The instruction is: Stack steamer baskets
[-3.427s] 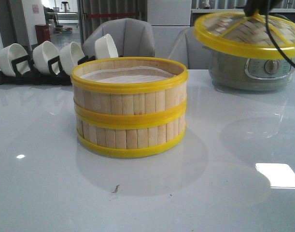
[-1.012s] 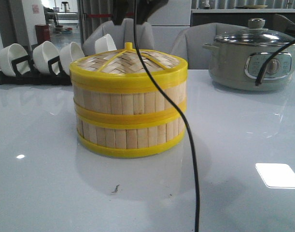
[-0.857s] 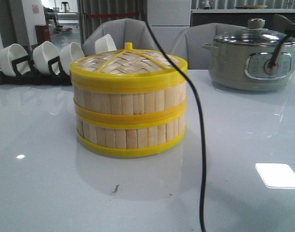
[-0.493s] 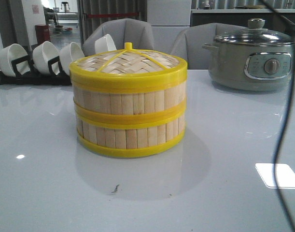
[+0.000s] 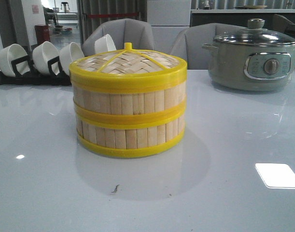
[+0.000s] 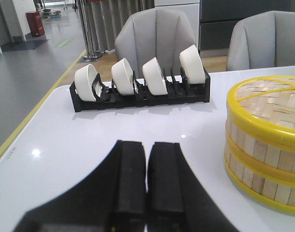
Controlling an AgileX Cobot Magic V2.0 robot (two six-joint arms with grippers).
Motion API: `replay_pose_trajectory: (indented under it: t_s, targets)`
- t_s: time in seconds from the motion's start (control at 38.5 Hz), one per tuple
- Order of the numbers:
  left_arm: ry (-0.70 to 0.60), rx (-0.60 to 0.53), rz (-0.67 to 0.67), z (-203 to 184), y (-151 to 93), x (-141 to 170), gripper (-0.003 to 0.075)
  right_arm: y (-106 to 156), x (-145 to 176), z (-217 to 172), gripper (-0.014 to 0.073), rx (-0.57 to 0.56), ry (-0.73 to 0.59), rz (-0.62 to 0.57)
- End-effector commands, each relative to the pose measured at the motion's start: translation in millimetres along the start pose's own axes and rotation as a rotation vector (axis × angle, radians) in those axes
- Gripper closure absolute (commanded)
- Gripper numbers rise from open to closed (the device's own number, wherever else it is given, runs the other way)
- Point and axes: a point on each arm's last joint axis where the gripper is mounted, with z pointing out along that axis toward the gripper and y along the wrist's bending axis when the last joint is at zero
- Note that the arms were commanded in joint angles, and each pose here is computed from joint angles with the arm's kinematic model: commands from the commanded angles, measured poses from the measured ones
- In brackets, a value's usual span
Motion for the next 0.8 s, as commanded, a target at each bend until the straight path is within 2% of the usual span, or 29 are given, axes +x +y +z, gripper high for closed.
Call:
replay_pose_trajectory:
  t_s: [0.0,0.16,0.34,0.52,0.65,0.73,0.78]
  targets:
    - [-0.105,0.013,-0.006,0.0,-0.9,-16.7,0.0625,-2.9,13.5,-17.7,0.0201,0.007,-0.124,-0.008]
    - [-0.105,0.013,-0.006,0.0,-0.9,-16.7,0.0625,-6.0,63.8,-27.8,0.0203,0.017,-0.099,-0.005]
    - [-0.105,0.013,-0.006,0.0,-0.9,-16.7,0.0625,-10.7,103.9,-41.3,0.0203,0.041,-0.198,0.001]
    - [-0.105,0.013,-0.006,0.0,-0.9,-16.7,0.0625,-10.1,127.4,-56.9,0.0204,0.036,-0.331,-0.002]
    - [-0.105,0.013,-0.006,0.0,-0.9,-16.7,0.0625,-9.4,129.4,-69.2,0.0207,0.034,-0.416,-0.004]
    - [-0.105,0.013,-0.006,0.0,-0.9,-16.7,0.0625,-9.4,131.2,-70.8,0.0259,0.035,-0.401,-0.004]
    - [-0.105,0.013,-0.006,0.0,-0.9,-16.7,0.0625,-9.6,132.8,-70.2,0.0344,0.036,-0.383,-0.003]
